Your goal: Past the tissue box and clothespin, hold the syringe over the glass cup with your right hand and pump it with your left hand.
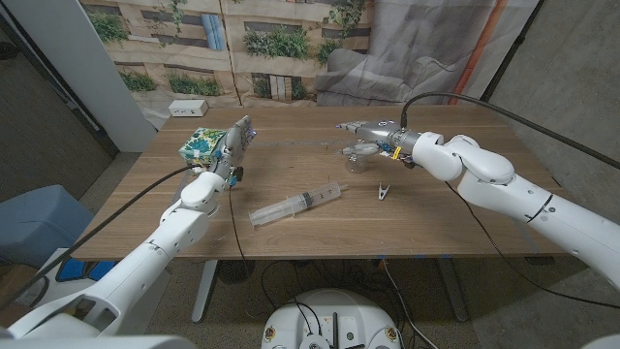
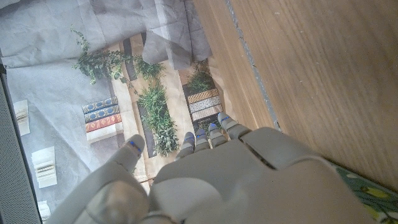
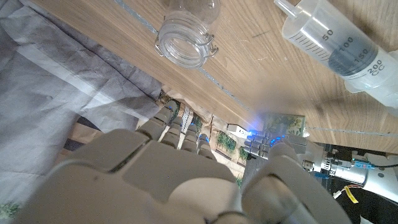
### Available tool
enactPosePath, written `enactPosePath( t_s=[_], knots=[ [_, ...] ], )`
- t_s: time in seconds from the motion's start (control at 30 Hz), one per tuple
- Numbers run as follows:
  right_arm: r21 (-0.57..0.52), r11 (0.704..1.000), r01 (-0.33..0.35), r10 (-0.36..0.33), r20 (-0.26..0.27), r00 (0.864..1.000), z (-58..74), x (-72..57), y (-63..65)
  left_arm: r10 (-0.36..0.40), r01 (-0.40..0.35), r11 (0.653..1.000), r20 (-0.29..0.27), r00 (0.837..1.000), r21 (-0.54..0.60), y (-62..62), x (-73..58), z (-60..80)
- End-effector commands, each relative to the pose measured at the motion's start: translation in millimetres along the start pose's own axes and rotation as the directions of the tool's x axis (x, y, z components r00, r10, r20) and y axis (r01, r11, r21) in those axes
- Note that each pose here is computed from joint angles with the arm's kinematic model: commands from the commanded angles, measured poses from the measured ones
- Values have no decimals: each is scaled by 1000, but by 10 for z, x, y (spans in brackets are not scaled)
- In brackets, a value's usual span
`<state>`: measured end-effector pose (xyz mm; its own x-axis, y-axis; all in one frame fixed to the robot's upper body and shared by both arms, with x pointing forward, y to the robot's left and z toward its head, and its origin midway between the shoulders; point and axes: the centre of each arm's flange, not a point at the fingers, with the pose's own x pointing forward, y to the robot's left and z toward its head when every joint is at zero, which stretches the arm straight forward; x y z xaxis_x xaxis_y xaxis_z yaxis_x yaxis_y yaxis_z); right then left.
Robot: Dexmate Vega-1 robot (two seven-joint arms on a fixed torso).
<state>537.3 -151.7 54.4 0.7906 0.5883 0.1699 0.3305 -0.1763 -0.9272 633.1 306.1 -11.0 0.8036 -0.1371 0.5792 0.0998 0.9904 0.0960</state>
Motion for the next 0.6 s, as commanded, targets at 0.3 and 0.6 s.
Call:
enactPosePath(
  t_s=[0.3, 0.6],
  knots=[
    [-102, 967, -234, 233, -21, 972, 431, 119, -105, 2, -2, 1000, -3, 1000, 8, 109, -39, -58],
    [-210, 924, -321, 308, -92, 947, 598, 166, -53, 19, -19, 1000, 13, 1000, -1, 122, -97, -88]
  ],
)
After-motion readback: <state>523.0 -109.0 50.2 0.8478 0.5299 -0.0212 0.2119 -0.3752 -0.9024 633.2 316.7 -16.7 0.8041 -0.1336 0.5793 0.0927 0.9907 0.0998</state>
